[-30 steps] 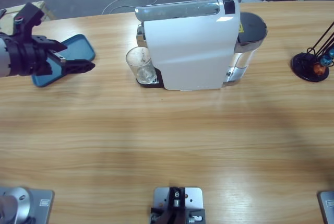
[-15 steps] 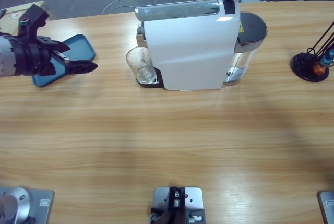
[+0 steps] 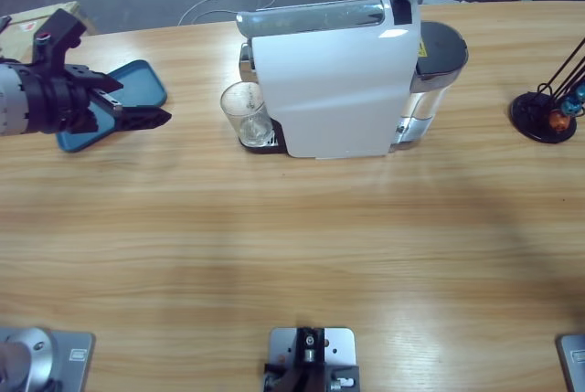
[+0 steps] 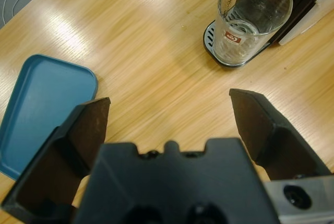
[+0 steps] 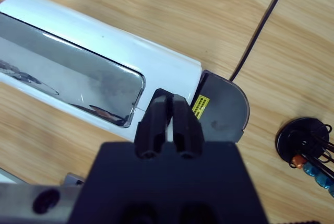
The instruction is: Pour coffee
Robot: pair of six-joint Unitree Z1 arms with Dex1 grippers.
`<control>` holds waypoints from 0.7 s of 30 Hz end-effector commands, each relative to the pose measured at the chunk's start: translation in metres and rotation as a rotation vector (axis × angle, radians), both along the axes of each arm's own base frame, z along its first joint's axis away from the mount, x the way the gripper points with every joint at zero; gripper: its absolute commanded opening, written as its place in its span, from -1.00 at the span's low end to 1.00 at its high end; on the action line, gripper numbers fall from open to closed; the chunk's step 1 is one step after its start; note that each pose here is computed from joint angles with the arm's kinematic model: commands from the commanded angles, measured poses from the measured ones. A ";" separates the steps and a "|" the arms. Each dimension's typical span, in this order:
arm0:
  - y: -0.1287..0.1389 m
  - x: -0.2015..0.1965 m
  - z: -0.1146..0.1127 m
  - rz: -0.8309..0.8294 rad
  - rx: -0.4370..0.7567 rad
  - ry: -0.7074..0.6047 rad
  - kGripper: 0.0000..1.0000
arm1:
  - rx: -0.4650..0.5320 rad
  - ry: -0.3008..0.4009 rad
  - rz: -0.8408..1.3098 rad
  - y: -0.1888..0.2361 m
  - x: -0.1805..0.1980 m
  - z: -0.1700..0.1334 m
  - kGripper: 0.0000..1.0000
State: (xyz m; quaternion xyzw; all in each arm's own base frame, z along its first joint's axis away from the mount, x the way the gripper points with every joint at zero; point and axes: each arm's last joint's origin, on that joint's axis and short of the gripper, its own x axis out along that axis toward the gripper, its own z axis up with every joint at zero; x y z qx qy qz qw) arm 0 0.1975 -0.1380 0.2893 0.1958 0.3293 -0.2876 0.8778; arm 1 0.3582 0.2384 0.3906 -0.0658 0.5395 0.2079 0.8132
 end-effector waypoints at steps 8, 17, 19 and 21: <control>-0.004 0.001 -0.019 -0.002 0.019 0.065 0.99 | -0.114 0.092 0.031 0.013 0.002 -0.039 -1.00; -0.004 0.001 -0.016 -0.001 0.006 0.048 0.99 | 0.092 -0.137 0.099 0.002 -0.036 0.060 1.00; -0.006 0.000 -0.015 -0.007 0.002 0.043 0.99 | 0.079 -0.112 0.109 0.005 -0.042 0.056 1.00; -0.007 0.000 -0.014 -0.011 -0.002 0.038 0.99 | 0.066 -0.096 0.118 0.009 -0.045 0.051 1.00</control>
